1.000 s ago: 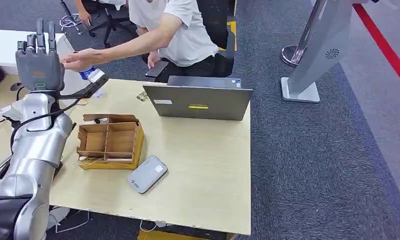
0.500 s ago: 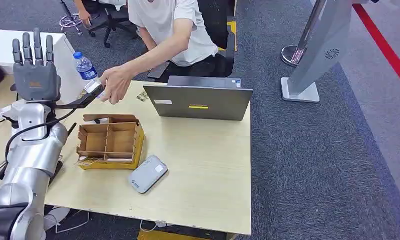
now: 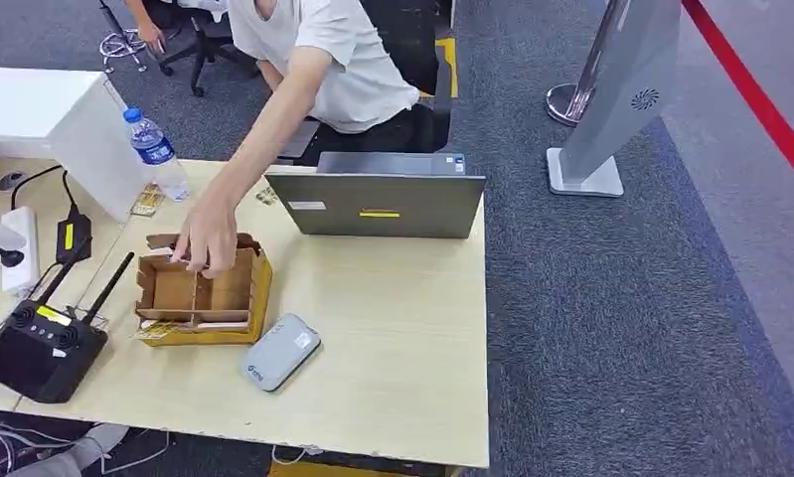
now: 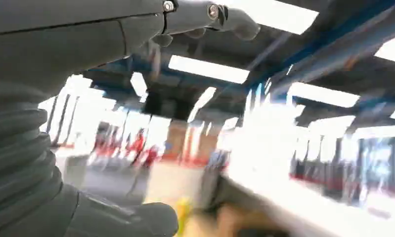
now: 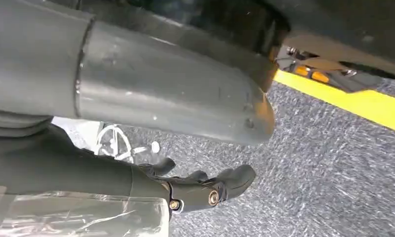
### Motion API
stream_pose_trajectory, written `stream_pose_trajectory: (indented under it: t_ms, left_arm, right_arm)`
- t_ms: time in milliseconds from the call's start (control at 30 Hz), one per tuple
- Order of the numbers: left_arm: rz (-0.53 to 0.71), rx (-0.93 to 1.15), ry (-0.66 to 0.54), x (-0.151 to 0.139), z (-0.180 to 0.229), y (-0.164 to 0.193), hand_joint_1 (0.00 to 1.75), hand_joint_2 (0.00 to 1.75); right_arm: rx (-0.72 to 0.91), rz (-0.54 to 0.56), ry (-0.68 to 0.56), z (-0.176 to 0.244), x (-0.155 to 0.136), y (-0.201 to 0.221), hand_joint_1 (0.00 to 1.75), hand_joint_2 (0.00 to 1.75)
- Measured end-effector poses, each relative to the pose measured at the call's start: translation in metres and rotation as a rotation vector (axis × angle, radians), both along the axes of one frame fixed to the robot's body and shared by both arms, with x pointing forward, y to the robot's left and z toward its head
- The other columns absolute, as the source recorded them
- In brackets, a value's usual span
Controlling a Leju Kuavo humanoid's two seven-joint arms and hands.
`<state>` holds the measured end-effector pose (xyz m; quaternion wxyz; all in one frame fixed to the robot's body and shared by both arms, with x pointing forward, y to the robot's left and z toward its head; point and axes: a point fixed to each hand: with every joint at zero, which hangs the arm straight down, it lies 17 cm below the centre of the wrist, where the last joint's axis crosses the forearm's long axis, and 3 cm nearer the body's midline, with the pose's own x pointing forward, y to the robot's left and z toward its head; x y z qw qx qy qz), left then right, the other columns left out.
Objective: Pass the card to the sensor for recognition and then transmit it.
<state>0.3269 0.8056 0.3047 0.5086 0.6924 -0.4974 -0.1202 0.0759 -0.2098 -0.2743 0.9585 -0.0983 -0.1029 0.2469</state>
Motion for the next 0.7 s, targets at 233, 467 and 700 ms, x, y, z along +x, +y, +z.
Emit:
stream_pose_trajectory:
  t_ms: [233, 467, 700]
  left_arm:
    - [0.422, -0.942, -0.652, -0.217, -0.181, 0.093, 0.0, 1.75]
    - [0.877, -1.427, -0.966, -0.302, -0.432, -0.082, 0.0, 1.75]
    - [0.873, -1.674, -0.267, -0.266, -0.528, -0.236, 0.0, 1.75]
  right_arm:
    - [-0.021, 0.013, -0.016, -0.001, 0.003, -0.014, 0.0, 0.0]
    - [-0.049, 0.075, -0.028, 0.0, 0.011, -0.018, 0.0, 0.0]
    - [-0.058, 0.113, 0.012, -0.001, 0.006, -0.017, 0.0, 1.75]
